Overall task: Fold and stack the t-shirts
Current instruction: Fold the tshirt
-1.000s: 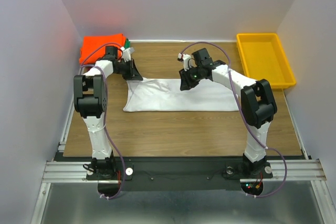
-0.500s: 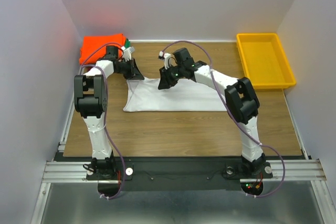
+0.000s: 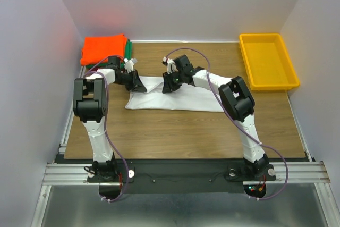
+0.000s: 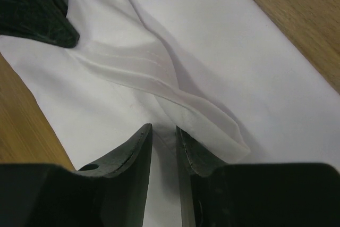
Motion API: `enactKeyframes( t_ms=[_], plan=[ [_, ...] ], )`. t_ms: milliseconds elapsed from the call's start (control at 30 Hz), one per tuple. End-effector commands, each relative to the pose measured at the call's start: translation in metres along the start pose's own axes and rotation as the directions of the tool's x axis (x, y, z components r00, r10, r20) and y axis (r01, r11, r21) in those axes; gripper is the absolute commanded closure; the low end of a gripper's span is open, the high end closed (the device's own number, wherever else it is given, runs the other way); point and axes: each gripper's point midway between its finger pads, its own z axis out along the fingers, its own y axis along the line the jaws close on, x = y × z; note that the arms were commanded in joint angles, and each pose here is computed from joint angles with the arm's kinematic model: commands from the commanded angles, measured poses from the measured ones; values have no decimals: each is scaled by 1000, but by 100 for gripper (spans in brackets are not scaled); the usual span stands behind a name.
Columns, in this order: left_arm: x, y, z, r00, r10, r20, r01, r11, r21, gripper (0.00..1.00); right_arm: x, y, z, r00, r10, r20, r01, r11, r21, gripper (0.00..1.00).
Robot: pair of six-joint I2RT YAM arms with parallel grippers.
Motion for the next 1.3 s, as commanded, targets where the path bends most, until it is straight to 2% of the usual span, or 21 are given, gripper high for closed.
enactKeyframes(
  t_ms=[0, 167, 300, 333, 467, 667, 900, 1000, 1100, 1267],
  plan=[
    [2, -33, -20, 998, 49, 36, -51, 997, 62, 86, -36, 11, -20, 994, -29, 104, 28, 999, 18, 69],
    [19, -28, -17, 999, 35, 14, -35, 998, 51, 86, -42, 24, -29, 993, -30, 117, 33, 999, -22, 69],
    [19, -20, -14, 999, 32, 20, -33, 999, 22, 82, -50, 52, -47, 990, -52, 132, 69, 989, -129, 69],
    [20, -19, -12, 999, 32, 18, -33, 999, 21, 81, -53, 70, -57, 988, -71, 138, 98, 974, -205, 69],
    [21, -11, -7, 1000, 29, 7, -29, 1000, 2, 72, -61, 97, -77, 983, -88, 161, 133, 946, -294, 69],
    [29, -5, -3, 999, 44, -17, -44, 999, -16, 62, -77, 82, -66, 982, -52, 184, 95, 969, -229, 69],
    [29, -21, -19, 993, 115, -11, -115, 993, -4, 59, -57, 45, -25, 991, -30, 133, 50, 987, -150, 69],
    [32, -29, -26, 989, 148, -17, -148, 989, 11, 59, -49, 38, -20, 992, -41, 121, 56, 990, -126, 69],
    [35, -39, -35, 972, 236, -16, -235, 971, 39, 58, -42, 24, -14, 992, -60, 112, 69, 995, -78, 69],
    [39, -54, -38, 964, 267, -3, -265, 957, 121, 60, -40, 11, -6, 991, -75, 112, 80, 996, -39, 70]
  ],
)
